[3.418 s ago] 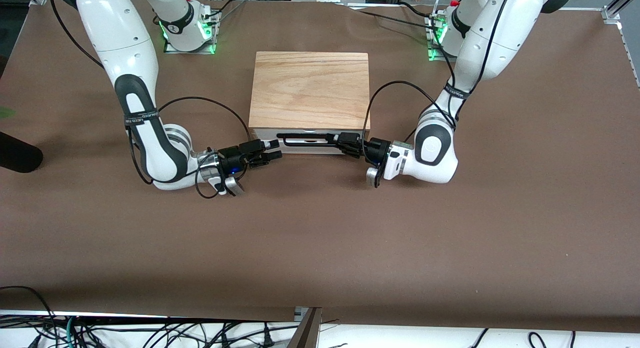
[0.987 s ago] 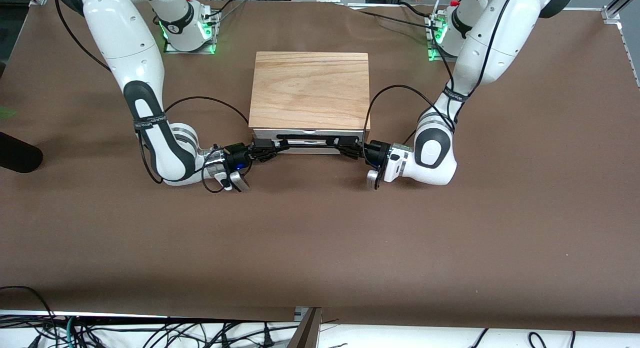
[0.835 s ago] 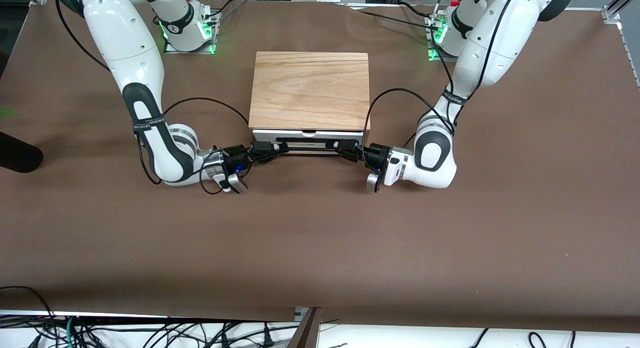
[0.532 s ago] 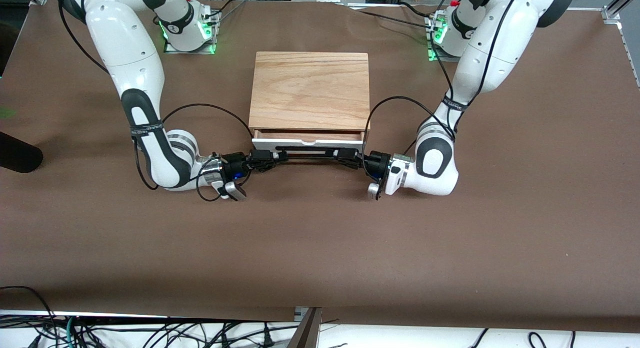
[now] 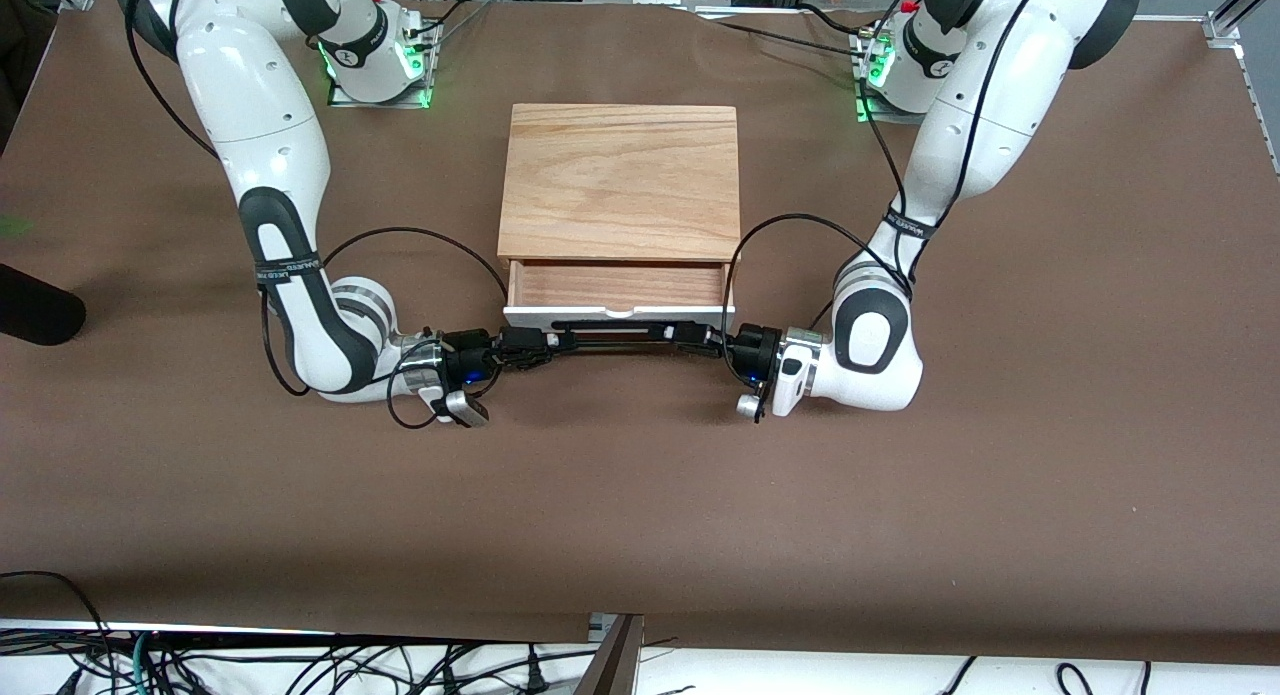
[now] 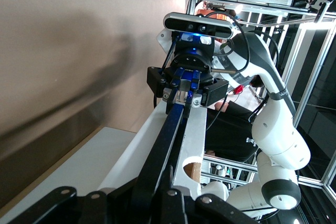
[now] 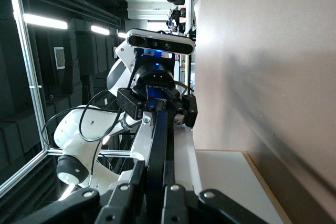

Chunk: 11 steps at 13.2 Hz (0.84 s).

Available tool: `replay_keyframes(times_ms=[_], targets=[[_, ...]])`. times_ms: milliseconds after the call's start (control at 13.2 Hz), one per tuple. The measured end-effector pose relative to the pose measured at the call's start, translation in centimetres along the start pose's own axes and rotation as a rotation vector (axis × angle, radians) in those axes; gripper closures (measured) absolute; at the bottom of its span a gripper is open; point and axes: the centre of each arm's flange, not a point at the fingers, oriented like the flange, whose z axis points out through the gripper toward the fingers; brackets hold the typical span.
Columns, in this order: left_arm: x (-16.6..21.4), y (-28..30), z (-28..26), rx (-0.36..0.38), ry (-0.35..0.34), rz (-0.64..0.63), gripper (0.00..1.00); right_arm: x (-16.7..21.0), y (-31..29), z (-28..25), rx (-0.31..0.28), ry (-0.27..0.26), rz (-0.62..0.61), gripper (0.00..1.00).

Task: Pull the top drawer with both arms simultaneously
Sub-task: 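Pull the black handle outward with both grippers to slide the drawer open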

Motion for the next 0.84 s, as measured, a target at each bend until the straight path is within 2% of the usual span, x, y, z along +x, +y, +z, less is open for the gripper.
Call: replay_keyframes(times_ms=[608,835], targets=[[2.1,0.1,-0.7,-0.009,0.043,-0.003,0.92,2.9,0.4,-0.5,0.000,0.007,-0.009,0.82],[2.8,0.9,-0.8,-0.016,0.057,0.027,0.62,3.7,0.4,-0.7,-0.013,0.024,-0.004,0.82]])
